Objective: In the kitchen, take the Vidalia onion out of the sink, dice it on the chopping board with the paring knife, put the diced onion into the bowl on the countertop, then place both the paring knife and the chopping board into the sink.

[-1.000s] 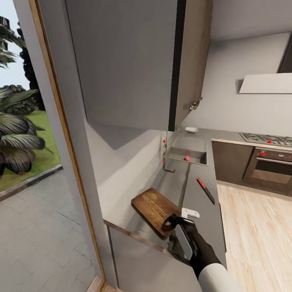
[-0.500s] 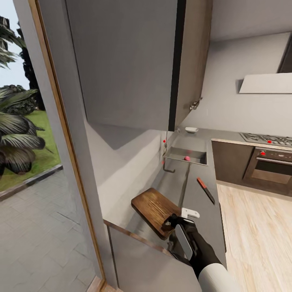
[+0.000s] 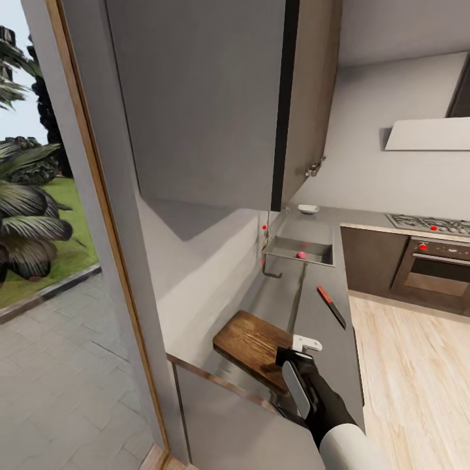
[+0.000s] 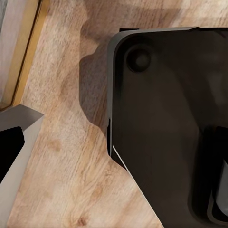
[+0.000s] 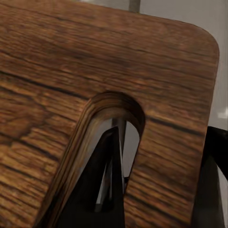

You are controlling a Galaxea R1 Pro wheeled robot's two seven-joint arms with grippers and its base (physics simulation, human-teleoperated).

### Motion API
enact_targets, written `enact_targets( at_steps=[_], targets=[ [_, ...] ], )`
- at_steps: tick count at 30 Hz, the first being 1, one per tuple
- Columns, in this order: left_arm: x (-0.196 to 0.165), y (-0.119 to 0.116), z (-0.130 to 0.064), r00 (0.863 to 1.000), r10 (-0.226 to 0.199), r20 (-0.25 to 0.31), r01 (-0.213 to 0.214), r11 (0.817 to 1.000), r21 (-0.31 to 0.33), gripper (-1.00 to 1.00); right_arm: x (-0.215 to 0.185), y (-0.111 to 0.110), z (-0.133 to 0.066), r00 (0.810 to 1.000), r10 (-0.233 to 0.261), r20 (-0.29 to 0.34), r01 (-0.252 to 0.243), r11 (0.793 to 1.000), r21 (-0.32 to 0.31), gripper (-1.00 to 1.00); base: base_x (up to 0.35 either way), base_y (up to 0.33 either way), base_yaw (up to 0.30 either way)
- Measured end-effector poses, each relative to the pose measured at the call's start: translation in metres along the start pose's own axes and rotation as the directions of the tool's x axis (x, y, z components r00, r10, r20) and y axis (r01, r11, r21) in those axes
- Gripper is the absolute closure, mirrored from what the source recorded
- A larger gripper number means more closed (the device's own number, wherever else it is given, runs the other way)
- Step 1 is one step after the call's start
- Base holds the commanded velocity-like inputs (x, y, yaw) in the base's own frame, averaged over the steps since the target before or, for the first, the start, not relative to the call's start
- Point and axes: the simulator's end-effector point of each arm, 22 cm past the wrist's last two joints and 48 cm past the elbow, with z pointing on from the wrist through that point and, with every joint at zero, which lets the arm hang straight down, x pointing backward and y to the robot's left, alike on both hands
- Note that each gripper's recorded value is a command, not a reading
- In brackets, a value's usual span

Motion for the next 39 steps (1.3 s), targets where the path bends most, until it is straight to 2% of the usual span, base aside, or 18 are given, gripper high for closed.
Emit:
enact_targets(
  at_steps=[14,20,24,30,39],
  targets=[
    [0.000,0.000,0.000,1.000,0.001,-0.001,-0.001,1.000,0.000,-1.00,0.000,0.000,0.000,1.000,0.000,0.000,0.000,1.000,0.000,1.00,0.000,0.000,0.000],
    [-0.002,-0.013,0.000,1.000,-0.002,0.005,0.002,1.000,0.016,-1.00,0.000,0.000,0.000,1.000,0.000,0.000,0.000,1.000,0.001,1.00,0.000,0.000,0.000],
    [-0.007,-0.016,0.000,1.000,-0.009,0.016,0.008,1.000,0.020,-1.00,0.001,0.001,-0.002,1.000,0.016,-0.006,-0.016,1.000,-0.006,1.00,0.000,0.000,0.000],
    [-0.023,-0.022,0.001,0.998,-0.012,0.054,0.011,1.000,0.028,-1.00,-0.015,0.004,-0.009,0.999,0.024,0.026,-0.024,1.000,-0.016,1.00,0.000,0.000,0.000],
    [-0.031,-0.021,0.002,0.997,-0.012,0.073,0.010,1.000,0.025,-1.00,-0.026,0.005,-0.017,0.999,0.020,0.036,-0.019,1.000,-0.024,1.00,0.000,0.000,0.000]
  ],
)
